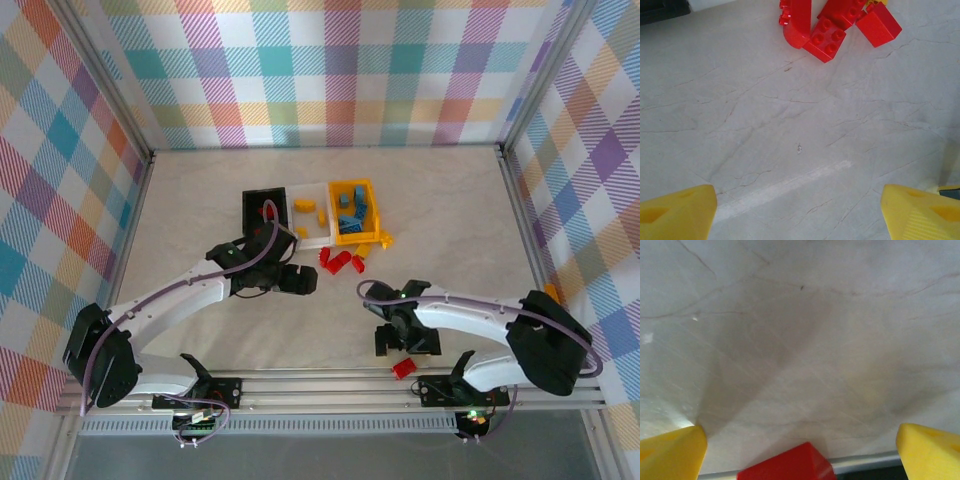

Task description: Sort the legos into containers by color

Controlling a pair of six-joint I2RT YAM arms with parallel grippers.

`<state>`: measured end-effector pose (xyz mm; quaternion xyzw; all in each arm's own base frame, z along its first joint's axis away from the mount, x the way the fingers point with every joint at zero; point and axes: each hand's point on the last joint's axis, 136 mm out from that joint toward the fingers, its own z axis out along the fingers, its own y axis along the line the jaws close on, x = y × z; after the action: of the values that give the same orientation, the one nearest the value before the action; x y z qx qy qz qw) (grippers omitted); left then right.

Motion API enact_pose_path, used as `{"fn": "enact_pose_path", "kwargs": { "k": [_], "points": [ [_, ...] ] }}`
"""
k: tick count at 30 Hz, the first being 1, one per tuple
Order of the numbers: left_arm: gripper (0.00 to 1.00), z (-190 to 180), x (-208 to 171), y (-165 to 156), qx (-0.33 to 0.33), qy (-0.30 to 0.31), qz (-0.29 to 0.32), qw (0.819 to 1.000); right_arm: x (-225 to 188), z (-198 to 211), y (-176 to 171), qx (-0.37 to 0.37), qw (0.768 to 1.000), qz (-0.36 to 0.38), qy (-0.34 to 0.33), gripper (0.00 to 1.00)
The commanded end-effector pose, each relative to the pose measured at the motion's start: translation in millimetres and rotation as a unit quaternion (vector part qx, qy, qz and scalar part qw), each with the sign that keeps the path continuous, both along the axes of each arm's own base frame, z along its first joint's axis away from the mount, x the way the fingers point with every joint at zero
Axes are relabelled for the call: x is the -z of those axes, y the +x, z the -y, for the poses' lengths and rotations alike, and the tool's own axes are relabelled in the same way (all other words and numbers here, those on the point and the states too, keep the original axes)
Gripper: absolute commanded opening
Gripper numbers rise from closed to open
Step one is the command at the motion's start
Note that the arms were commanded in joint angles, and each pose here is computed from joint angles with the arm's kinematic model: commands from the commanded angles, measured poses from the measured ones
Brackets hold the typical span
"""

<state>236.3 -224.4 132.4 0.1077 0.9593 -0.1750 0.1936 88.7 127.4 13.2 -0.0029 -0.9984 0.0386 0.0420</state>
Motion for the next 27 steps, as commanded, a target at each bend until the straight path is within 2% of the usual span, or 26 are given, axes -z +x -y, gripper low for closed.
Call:
{"fn": "enact_pose_path", "kwargs": {
  "k": [1, 5, 10, 22, 27],
  "points": [
    [0.86, -12.0, 4.2, -6.4, -0.005, 0.017, -0.006, 1.000, 11.2, -3.7, -6.1, 0.021, 0.999, 0.002, 0.029, 0.96],
    [0.86, -13.3, 6.4, -8.2, -0.006, 0.016, -0.008, 1.000, 17.1, 0.0, -13.3, 0.033, 0.999, -0.001, 0.041, 0.94],
    [0.86, -12.2, 7.4, -7.2, -0.010, 0.014, -0.008, 1.000, 23.6, -3.1, -23.7, 0.047, 0.997, -0.023, 0.061, 0.87],
    [0.86, -12.2, 6.6, -7.3, -0.021, 0.006, -0.008, 1.000, -8.6, 3.4, -43.8, 0.062, 0.997, -0.017, 0.045, 0.87],
    [0.86, -12.1, 7.3, -8.0, -0.024, 0.000, -0.007, 1.000, -1.7, -1.4, -45.7, 0.059, 0.997, -0.019, 0.042, 0.87]
  ]
}}
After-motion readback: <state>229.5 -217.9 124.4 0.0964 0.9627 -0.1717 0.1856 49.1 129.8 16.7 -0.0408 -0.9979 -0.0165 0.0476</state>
